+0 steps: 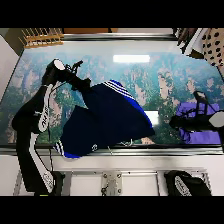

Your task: Fold the clothes and pants, and hang the long-sleeved shirts on hangers.

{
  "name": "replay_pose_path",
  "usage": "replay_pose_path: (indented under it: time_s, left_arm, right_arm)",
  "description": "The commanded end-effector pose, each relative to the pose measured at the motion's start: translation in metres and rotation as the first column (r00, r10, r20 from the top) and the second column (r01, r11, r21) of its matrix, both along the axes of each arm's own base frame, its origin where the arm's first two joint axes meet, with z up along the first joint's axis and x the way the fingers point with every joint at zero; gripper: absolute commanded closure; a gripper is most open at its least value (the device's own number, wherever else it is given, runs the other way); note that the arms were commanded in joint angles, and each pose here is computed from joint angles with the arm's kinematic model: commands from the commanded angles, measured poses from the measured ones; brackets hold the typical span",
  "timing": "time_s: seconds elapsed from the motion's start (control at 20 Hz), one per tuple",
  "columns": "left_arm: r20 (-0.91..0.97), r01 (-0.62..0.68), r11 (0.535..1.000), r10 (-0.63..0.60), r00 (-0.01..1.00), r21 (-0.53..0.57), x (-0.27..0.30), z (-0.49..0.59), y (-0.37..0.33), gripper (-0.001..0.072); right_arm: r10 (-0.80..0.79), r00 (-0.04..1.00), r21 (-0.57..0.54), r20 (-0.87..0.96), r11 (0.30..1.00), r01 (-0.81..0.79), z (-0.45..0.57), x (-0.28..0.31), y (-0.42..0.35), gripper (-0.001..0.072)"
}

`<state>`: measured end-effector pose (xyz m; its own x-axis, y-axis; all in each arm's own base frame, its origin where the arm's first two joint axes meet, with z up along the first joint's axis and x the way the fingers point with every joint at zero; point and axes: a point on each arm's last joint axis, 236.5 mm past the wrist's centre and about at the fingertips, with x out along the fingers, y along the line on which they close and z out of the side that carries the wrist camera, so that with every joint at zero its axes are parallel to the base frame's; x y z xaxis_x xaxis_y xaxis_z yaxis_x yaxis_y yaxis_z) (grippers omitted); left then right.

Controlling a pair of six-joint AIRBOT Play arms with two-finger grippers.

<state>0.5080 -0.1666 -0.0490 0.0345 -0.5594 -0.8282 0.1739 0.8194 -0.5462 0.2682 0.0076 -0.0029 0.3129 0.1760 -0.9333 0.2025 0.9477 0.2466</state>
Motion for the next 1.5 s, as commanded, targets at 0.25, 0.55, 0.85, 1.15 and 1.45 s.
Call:
replay_pose_path:
  time_s: [0.25, 0.55, 0.85, 1.15, 1.45]
  left_arm:
    - [0.018, -0.026, 1.0, 0.026, 0.999, -0.003, 0.004, 0.013, 0.016, 0.0701]
    - [0.009, -0.02, 1.0, 0.02, 1.0, -0.004, 0.002, 0.013, 0.016, 0.0701]
    - [0.215, -0.051, 0.999, 0.053, 0.975, -0.016, 0.007, 0.112, 0.027, 0.0702]
    - [0.699, -0.106, 0.992, 0.127, 0.704, -0.074, -0.062, 0.362, 0.047, 0.0701]
    - [0.907, -0.134, 0.972, 0.231, 0.353, -0.195, -0.192, 0.492, 0.053, 0.0701]
  right_arm:
    - [0.073, 0.997, 0.284, -0.007, 0.956, -0.068, -0.096, 0.045, 0.074, 0.0264]
    - [0.172, 0.985, 0.278, -0.019, 0.947, -0.16, -0.112, 0.056, 0.104, 0.0454]
    - [0.279, 0.911, 0.118, 0.304, 0.938, -0.327, 0.027, 0.13, 0.091, 0.0686]
    - [0.352, 0.568, -0.145, 0.744, 0.915, -0.378, 0.31, 0.113, 0.095, 0.0687]
    - [0.38, 0.348, -0.263, 0.857, 0.904, -0.338, 0.407, 0.013, 0.1, 0.0686]
